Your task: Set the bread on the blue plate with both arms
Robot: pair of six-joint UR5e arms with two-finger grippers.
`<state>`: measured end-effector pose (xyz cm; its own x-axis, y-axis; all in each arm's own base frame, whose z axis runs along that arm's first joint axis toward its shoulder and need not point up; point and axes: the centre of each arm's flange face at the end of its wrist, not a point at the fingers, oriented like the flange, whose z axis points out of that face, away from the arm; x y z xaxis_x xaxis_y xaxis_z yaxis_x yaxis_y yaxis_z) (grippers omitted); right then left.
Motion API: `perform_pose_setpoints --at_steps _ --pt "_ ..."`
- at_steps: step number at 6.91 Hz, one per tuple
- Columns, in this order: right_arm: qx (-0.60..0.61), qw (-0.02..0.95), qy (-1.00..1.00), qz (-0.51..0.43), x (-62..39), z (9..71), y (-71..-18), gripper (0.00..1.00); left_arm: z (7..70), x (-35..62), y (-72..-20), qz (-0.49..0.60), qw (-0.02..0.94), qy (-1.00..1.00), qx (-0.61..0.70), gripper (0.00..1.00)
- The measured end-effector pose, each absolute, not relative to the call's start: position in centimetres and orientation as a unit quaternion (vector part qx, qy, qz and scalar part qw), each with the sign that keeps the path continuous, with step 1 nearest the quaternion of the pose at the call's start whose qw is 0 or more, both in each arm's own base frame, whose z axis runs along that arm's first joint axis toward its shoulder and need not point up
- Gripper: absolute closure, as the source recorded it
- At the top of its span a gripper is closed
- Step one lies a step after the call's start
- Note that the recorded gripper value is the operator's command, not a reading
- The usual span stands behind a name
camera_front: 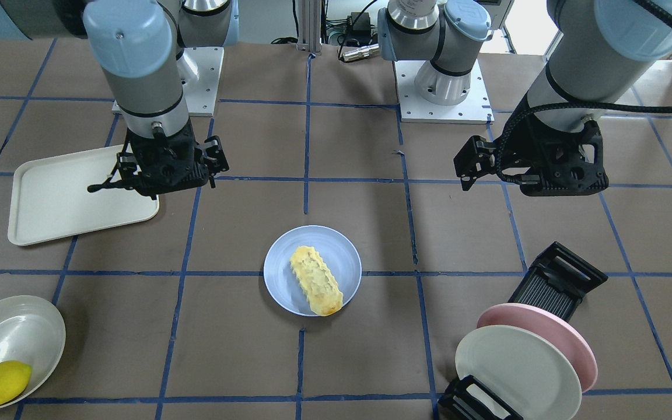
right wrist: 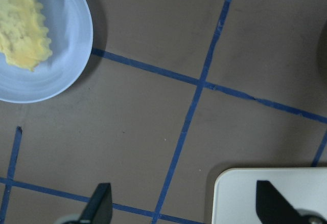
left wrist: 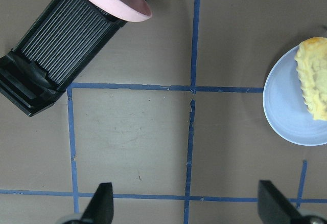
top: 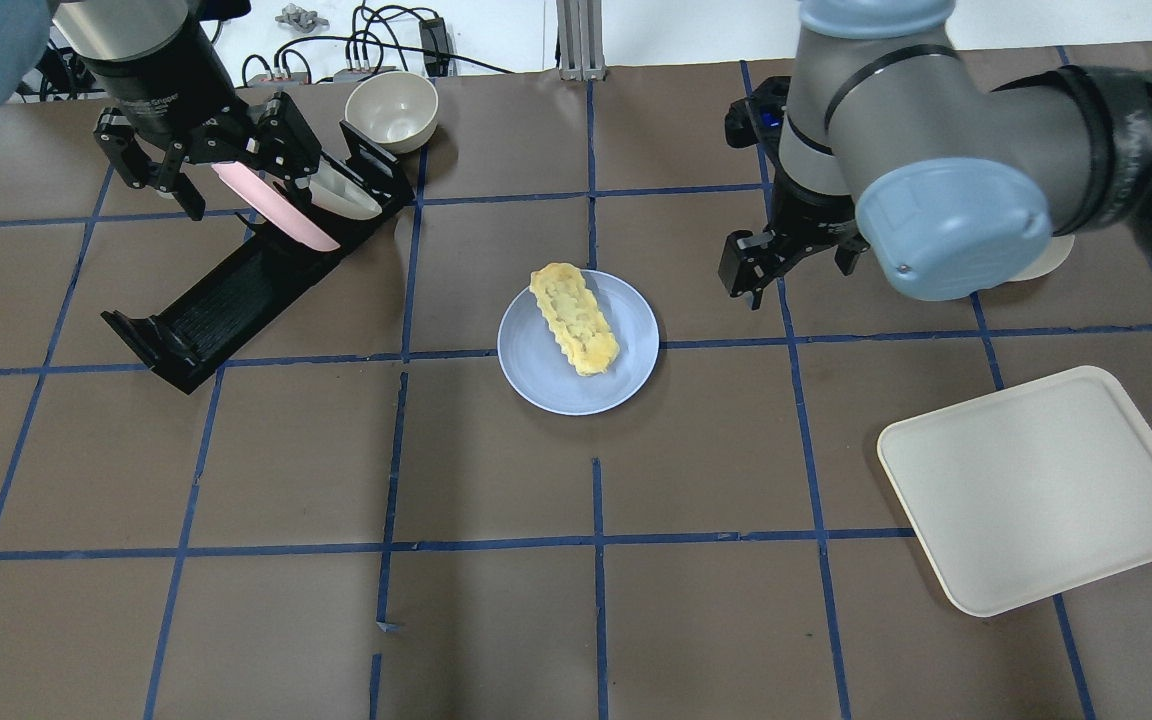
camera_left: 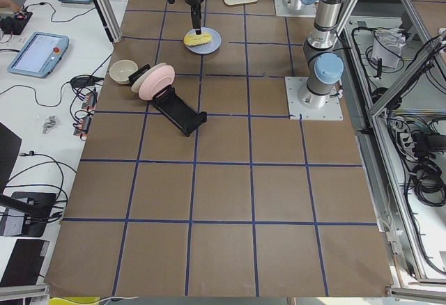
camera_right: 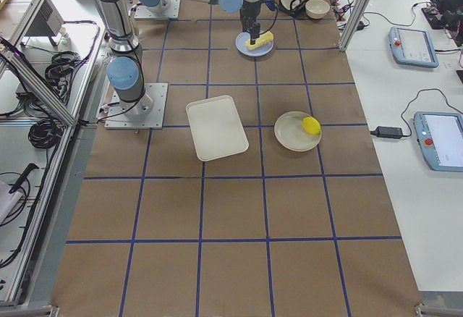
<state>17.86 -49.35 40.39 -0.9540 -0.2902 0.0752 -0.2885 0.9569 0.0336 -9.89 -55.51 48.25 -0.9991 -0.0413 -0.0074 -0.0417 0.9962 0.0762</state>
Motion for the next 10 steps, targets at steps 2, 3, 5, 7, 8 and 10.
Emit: perform_pose_setpoints --at_steps 2,3,5,7,8,10 --pt "0.118 0.039 -0.992 -0.023 14.7 43.9 -48.9 0.01 48.3 -9.9 -55.5 0.038 0.002 0.999 -0.021 0.00" --pt "0.114 0.036 -0.993 -0.024 14.3 44.7 -48.9 0.01 48.2 -9.9 -55.5 0.039 0.002 0.999 -0.021 0.00" --pt "0.116 0.025 -0.993 -0.022 14.7 45.5 -48.8 0.01 48.1 -10.0 -55.5 0.040 0.002 0.999 -0.020 0.00" --pt "0.117 0.020 -0.993 -0.023 14.8 45.6 -48.7 0.01 48.0 -10.0 -55.5 0.041 0.002 0.999 -0.020 0.00" --pt "0.118 0.019 -0.993 -0.023 14.8 45.6 -48.7 0.01 48.0 -10.1 -55.5 0.041 0.003 0.999 -0.020 0.00" --pt "0.118 0.019 -0.993 -0.024 14.9 45.5 -48.7 0.01 48.0 -10.1 -55.5 0.042 0.003 0.999 -0.020 0.00"
